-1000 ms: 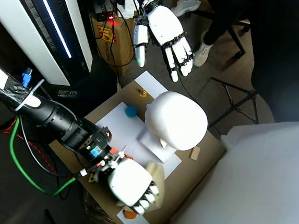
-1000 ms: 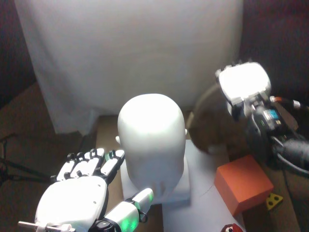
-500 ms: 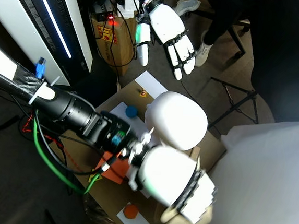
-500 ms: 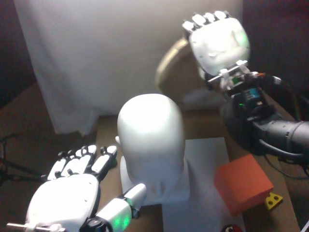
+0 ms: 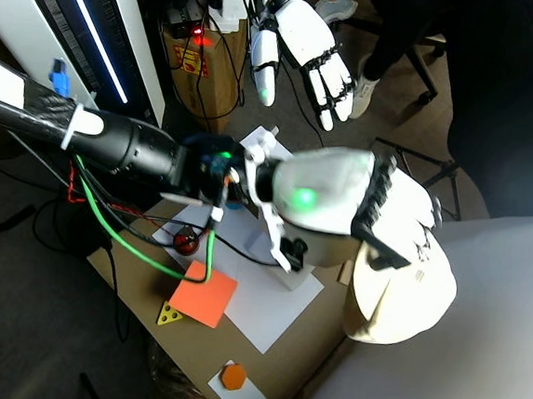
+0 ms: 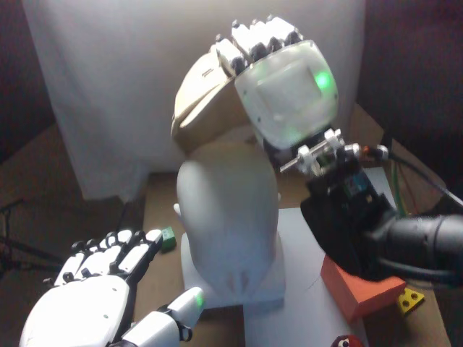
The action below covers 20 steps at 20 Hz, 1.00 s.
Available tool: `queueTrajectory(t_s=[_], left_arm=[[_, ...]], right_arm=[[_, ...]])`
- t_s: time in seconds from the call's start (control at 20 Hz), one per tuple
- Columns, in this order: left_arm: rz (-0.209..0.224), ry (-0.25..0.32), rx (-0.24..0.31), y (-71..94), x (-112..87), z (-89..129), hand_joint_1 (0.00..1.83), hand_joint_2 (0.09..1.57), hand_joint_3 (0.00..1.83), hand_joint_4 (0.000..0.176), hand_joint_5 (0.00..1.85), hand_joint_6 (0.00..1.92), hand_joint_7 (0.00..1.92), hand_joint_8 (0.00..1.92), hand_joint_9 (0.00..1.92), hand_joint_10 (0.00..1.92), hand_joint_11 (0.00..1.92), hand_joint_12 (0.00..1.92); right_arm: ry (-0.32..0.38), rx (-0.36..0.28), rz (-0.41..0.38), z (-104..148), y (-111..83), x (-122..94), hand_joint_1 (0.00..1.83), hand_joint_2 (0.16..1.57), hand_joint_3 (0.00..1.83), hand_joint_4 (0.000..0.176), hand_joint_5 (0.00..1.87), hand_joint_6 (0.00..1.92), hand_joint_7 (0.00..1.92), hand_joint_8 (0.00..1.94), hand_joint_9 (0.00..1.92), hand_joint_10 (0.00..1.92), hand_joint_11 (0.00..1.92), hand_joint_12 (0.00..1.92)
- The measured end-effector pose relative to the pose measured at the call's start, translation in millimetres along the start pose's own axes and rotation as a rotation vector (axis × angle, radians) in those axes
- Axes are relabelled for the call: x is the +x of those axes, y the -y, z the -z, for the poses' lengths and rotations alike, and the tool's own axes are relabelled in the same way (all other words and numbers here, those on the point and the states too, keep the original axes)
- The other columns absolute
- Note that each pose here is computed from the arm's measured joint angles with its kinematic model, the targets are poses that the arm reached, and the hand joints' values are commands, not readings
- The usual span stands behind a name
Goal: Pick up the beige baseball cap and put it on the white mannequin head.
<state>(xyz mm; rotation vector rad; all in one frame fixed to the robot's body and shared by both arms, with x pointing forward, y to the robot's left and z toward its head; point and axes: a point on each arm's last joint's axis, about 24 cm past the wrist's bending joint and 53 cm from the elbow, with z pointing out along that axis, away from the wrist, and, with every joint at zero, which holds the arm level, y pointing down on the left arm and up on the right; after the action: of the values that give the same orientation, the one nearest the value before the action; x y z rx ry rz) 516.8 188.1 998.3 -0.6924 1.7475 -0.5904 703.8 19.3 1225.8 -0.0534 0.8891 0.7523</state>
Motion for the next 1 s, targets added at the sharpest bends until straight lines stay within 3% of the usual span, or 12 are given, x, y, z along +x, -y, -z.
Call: queueTrajectory(t_s=[0.15, 0.5, 0.75, 1.0], left_arm=[[-0.019, -0.01, 0.017, 2.6, 0.8, 3.6, 0.0, 1.14, 0.0, 0.147, 0.14, 0.0, 0.09, 0.0, 0.1, 0.0, 0.0, 0.48], [-0.028, -0.056, 0.009, -1.4, 11.6, 22.8, 0.0, 1.14, 0.0, 0.148, 0.14, 0.0, 0.09, 0.0, 0.1, 0.0, 0.0, 0.46], [-0.044, -0.077, 0.001, -3.3, 16.3, 37.1, 0.0, 1.14, 0.0, 0.148, 0.15, 0.0, 0.09, 0.0, 0.1, 0.0, 0.0, 0.46], [-0.069, -0.087, 0.016, 4.8, 21.9, 44.5, 0.0, 1.14, 0.0, 0.148, 0.14, 0.0, 0.09, 0.0, 0.1, 0.0, 0.0, 0.48]], right_arm=[[-0.035, -0.016, -0.023, 19.1, -13.2, 4.2, 1.34, 1.23, 0.0, 0.0, 0.75, 1.24, 0.67, 1.38, 0.78, 1.55, 0.78, 1.63], [-0.067, -0.135, -0.011, 65.1, -63.8, 6.9, 1.33, 1.24, 0.0, 0.0, 0.73, 1.25, 0.64, 1.43, 0.78, 1.56, 0.77, 1.64], [-0.167, -0.117, -0.034, 88.8, -65.2, 26.9, 1.33, 1.23, 0.0, 0.0, 0.74, 1.25, 0.65, 1.42, 0.78, 1.55, 0.78, 1.63], [-0.2, -0.1, -0.027, 101.5, -70.5, 31.5, 1.34, 1.23, 0.0, 0.0, 0.73, 1.24, 0.66, 1.41, 0.78, 1.55, 0.78, 1.62]])
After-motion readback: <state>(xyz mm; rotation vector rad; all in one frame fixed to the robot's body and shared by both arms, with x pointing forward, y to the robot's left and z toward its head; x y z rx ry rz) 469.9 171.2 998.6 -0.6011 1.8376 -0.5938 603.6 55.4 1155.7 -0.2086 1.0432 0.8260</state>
